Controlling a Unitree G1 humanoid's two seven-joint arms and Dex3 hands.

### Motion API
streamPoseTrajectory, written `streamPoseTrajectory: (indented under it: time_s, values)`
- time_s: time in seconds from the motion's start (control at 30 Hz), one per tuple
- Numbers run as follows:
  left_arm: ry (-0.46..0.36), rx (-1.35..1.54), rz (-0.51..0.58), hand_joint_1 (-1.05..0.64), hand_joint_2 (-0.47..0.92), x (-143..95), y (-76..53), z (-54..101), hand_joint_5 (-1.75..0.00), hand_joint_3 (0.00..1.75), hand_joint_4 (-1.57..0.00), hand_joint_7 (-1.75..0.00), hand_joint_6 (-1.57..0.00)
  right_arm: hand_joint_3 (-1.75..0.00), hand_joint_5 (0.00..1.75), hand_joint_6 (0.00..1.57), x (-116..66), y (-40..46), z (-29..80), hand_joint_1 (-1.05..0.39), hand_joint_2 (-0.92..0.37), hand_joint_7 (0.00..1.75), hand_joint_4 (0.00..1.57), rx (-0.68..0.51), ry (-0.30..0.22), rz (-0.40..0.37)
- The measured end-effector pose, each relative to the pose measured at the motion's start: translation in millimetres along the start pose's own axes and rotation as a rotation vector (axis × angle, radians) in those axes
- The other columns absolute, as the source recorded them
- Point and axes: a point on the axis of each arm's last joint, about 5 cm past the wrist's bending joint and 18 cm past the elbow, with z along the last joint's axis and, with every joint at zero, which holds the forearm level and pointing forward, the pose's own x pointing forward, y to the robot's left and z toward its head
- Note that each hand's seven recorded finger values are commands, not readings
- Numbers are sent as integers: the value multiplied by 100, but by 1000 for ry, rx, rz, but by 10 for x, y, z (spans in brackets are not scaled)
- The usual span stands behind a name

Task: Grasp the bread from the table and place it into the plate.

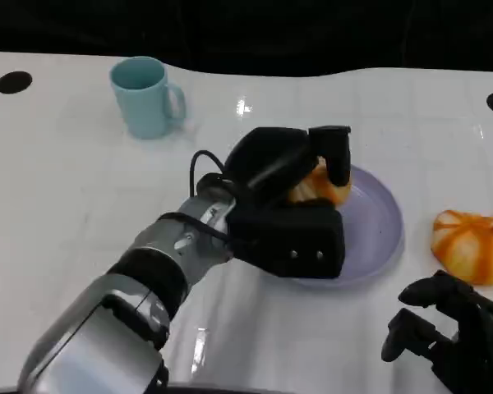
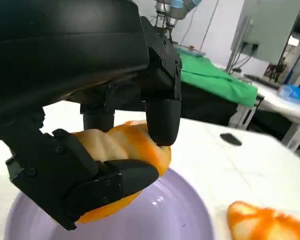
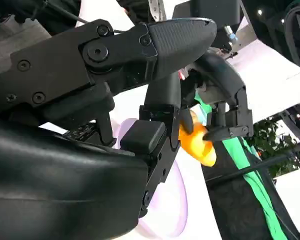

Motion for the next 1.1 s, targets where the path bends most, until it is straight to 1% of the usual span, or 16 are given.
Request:
streamPoseTrajectory:
  time_s: [0.1, 0.13, 0.2, 0.23, 0.27, 0.3, 0.33, 0.37, 0.4, 0.47, 0.53, 0.63, 0.73, 0.83, 1.0, 1.1]
  values:
    - [22, 23, -20, -19, 59, -4, -19, -11, -174, 103, -80, -170, -65, -24, 153, 82, -2, 2, -1, -52, -92, 95, 72, 0, 0, 1]
    - [28, 25, -29, -20, 62, -4, -23, -13, -162, 94, -74, -149, -64, -24, 153, 82, -3, 2, -1, -52, -92, 95, 72, 1, 0, 2]
    - [34, 16, -67, -24, 73, -4, -22, -14, -141, 71, -69, -119, -65, -24, 153, 82, -3, 4, -4, -52, -92, 95, 72, 2, -1, 5]
    - [37, 7, -85, -28, 84, -3, -21, -13, -119, 49, -60, -82, -54, -24, 153, 82, -2, 6, -6, -52, -92, 96, 72, 4, -2, 6]
    - [38, 2, -107, -31, 88, 0, -17, -12, -113, 40, -53, -62, -47, -24, 153, 82, -2, 7, -7, -52, -92, 96, 72, 4, -2, 6]
    - [38, 1, -139, -32, 90, 5, -10, -11, -112, 36, -48, -49, -44, -24, 153, 82, -2, 8, -6, -52, -92, 96, 72, 4, -2, 6]
    - [37, 3, -166, -36, 91, 9, -3, -9, -107, 33, -37, -39, -38, -24, 154, 82, -2, 9, -4, -52, -92, 96, 72, 3, -3, 7]
    - [37, 5, -186, -42, 92, 14, 3, -8, -89, 33, -24, -30, -30, -24, 154, 82, -2, 10, -3, -52, -92, 96, 72, 3, -3, 7]
    - [36, 8, -201, -46, 92, 19, 9, -5, -77, 34, -18, -24, -26, -24, 154, 82, -2, 10, -3, -52, -92, 96, 72, 3, -3, 7]
    - [39, 17, -222, -58, 92, 32, 28, -2, -55, 40, -5, -15, -16, -24, 154, 82, -2, 10, -3, -52, -92, 97, 73, 3, -3, 8]
    - [42, 29, -246, -75, 92, 55, 62, 2, -26, 52, -1, -9, -6, -24, 154, 82, -2, 10, -3, -52, -92, 97, 73, 3, -4, 9]
    - [49, 38, -303, -94, 92, 67, 87, 1, -4, 66, 0, -2, -1, -24, 153, 82, -1, 9, -2, -52, -92, 96, 73, 4, -4, 13]
    - [71, 57, -370, -104, 92, 70, 97, -12, 0, 73, 0, 0, 0, -24, 153, 82, 0, 8, -2, -52, -92, 96, 73, 4, -5, 16]
    - [82, 86, -421, -105, 92, 87, 138, -18, 0, 75, 0, 0, 0, -25, 153, 82, 1, 8, -2, -52, -92, 96, 73, 4, -5, 16]
    - [83, 91, -440, -105, 92, 83, 202, -53, 0, 75, 0, 0, 0, -24, 153, 82, 0, 7, -3, -52, -92, 96, 73, 4, -4, 18]
    - [60, 36, -411, -103, 92, 75, 287, -79, -1, 71, -1, -2, -3, -25, 153, 82, 1, 7, -3, -52, -92, 96, 73, 3, -5, 18]
